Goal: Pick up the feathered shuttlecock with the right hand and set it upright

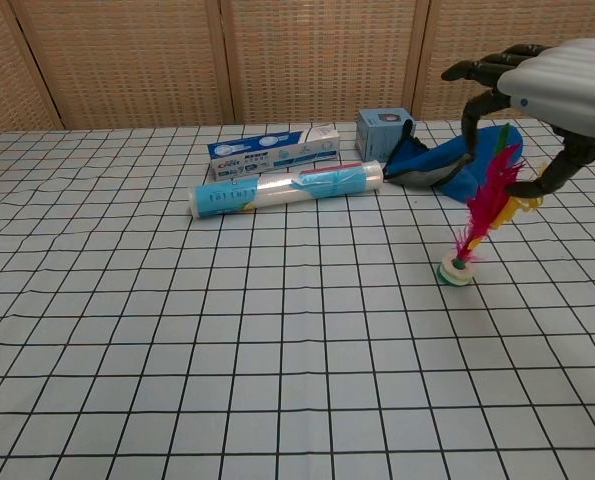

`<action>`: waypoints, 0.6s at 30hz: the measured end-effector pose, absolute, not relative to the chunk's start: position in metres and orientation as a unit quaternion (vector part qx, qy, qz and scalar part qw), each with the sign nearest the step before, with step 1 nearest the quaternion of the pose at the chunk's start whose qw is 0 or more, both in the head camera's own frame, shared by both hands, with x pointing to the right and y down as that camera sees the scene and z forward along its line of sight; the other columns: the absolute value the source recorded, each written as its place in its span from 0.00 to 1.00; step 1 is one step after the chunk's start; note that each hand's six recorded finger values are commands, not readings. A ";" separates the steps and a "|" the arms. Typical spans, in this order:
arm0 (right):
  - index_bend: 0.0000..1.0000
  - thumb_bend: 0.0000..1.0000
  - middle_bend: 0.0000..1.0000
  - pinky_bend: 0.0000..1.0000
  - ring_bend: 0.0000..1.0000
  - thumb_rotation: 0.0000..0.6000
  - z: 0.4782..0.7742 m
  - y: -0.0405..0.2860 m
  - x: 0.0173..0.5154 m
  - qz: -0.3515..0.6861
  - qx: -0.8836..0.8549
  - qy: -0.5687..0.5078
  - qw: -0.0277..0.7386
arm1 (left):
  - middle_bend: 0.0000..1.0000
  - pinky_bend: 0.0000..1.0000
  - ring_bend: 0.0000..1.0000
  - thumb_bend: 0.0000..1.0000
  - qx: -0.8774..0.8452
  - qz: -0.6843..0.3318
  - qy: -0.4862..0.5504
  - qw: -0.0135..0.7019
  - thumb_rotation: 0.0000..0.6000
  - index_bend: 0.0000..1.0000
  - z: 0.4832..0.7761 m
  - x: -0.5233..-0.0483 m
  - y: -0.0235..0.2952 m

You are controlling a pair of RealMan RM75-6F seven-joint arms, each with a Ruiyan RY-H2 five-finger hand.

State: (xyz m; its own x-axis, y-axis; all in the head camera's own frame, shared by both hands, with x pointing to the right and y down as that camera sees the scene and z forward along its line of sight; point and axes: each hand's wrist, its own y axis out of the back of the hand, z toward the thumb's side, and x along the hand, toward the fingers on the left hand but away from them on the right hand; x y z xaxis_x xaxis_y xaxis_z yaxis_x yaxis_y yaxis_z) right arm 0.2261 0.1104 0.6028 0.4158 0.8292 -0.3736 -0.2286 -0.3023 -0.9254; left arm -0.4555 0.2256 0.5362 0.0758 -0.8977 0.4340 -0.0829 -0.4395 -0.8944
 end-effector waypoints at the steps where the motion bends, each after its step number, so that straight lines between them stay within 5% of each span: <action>1: 0.00 0.00 0.00 0.00 0.00 1.00 0.601 0.110 0.226 0.485 -0.644 -0.237 0.542 | 0.00 0.00 0.00 0.00 -0.637 -0.560 0.385 0.363 1.00 0.00 0.536 -0.456 0.226; 11: 0.00 0.00 0.00 0.00 0.00 1.00 0.566 0.098 0.248 0.468 -0.636 -0.280 0.545 | 0.00 0.00 0.00 0.00 -0.638 -0.557 0.388 0.363 1.00 0.00 0.534 -0.456 0.226; 18: 0.00 0.00 0.00 0.00 0.00 1.00 0.544 0.105 0.310 0.483 -0.631 -0.341 0.503 | 0.00 0.00 0.00 0.00 -0.642 -0.546 0.396 0.365 1.00 0.00 0.527 -0.456 0.226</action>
